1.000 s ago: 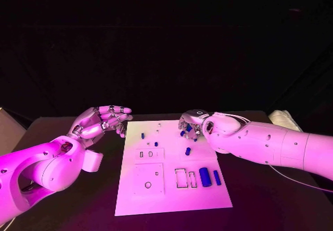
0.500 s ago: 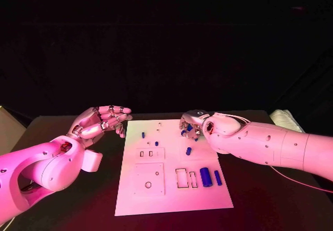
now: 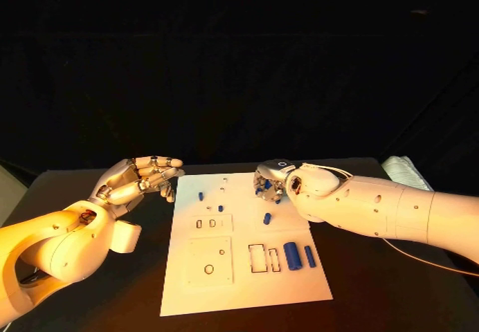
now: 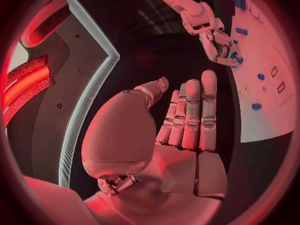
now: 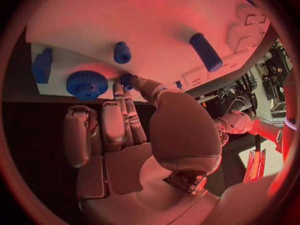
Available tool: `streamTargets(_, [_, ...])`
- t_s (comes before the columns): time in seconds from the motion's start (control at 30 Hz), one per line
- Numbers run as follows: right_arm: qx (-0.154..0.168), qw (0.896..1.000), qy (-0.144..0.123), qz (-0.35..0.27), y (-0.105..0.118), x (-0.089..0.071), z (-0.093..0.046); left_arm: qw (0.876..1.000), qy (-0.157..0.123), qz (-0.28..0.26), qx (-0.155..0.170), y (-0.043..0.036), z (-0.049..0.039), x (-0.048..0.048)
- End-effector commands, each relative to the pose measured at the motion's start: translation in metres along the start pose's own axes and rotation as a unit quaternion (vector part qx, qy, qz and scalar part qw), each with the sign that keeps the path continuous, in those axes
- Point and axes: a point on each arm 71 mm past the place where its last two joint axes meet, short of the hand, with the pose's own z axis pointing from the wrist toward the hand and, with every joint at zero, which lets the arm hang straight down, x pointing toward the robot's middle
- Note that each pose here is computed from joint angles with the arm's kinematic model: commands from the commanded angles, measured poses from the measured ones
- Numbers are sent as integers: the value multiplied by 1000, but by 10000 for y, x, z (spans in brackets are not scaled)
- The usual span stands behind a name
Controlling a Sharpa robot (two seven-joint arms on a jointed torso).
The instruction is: Assemble the parts on the task board
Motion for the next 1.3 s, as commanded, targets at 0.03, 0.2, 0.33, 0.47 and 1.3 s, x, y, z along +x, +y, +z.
streamTargets(0.03, [-1,1000,8,-2,1,44,-5,1000,11,-5,2,-9,7,19])
streamTargets(0.2, [-4,1000,-20,4,15,4,-7,1000,10,-5,1,-6,9,16])
streamTargets(0.33, [-7,999,-45,12,24,-33,-18,1000,10,-8,-1,-3,12,18])
streamTargets(0.47, [-8,997,-72,19,38,-73,-33,1000,10,-11,-2,1,16,23])
streamTargets(1.3, [-19,990,-137,20,370,-313,193,1000,10,-10,1,-25,63,47])
